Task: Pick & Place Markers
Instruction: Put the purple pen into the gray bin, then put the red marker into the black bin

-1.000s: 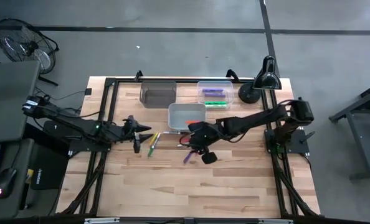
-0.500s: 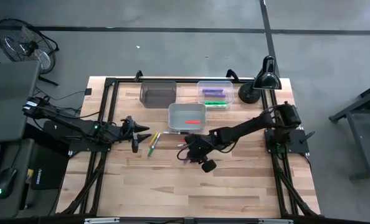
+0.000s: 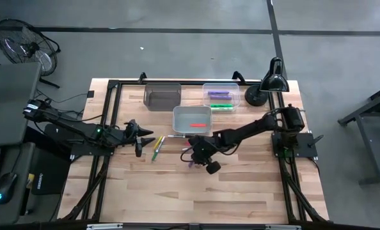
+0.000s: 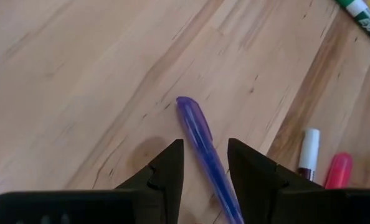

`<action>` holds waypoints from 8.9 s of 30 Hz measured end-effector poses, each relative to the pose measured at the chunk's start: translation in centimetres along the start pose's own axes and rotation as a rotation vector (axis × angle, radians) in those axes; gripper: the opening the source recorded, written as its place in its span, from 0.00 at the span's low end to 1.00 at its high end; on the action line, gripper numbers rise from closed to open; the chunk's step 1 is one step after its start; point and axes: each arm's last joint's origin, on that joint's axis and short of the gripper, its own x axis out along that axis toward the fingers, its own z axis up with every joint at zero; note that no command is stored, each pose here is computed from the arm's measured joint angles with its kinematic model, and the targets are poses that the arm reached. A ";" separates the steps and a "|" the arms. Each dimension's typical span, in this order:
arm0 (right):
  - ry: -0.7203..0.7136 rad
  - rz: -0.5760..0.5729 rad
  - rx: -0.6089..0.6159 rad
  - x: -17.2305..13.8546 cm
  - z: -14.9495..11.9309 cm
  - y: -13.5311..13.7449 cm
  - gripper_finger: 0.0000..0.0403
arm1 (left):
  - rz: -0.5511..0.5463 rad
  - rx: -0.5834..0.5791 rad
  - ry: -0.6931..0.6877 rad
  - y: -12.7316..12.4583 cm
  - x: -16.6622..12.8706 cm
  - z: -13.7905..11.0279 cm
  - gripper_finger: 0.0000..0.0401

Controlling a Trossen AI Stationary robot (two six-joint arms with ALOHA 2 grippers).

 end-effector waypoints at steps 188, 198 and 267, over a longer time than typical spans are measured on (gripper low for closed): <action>-0.056 -0.333 0.643 -7.9 -5.5 -11.8 0.27 | -0.012 -0.037 0.050 0.1 0.0 -0.4 0.44; -0.073 -0.309 0.595 -11.7 -4.0 -10.7 0.27 | -0.012 -0.036 0.050 0.1 0.0 -0.4 0.44; 0.030 -0.070 0.000 -8.4 -6.6 3.5 0.45 | -0.008 -0.056 0.062 0.1 0.0 -0.5 0.44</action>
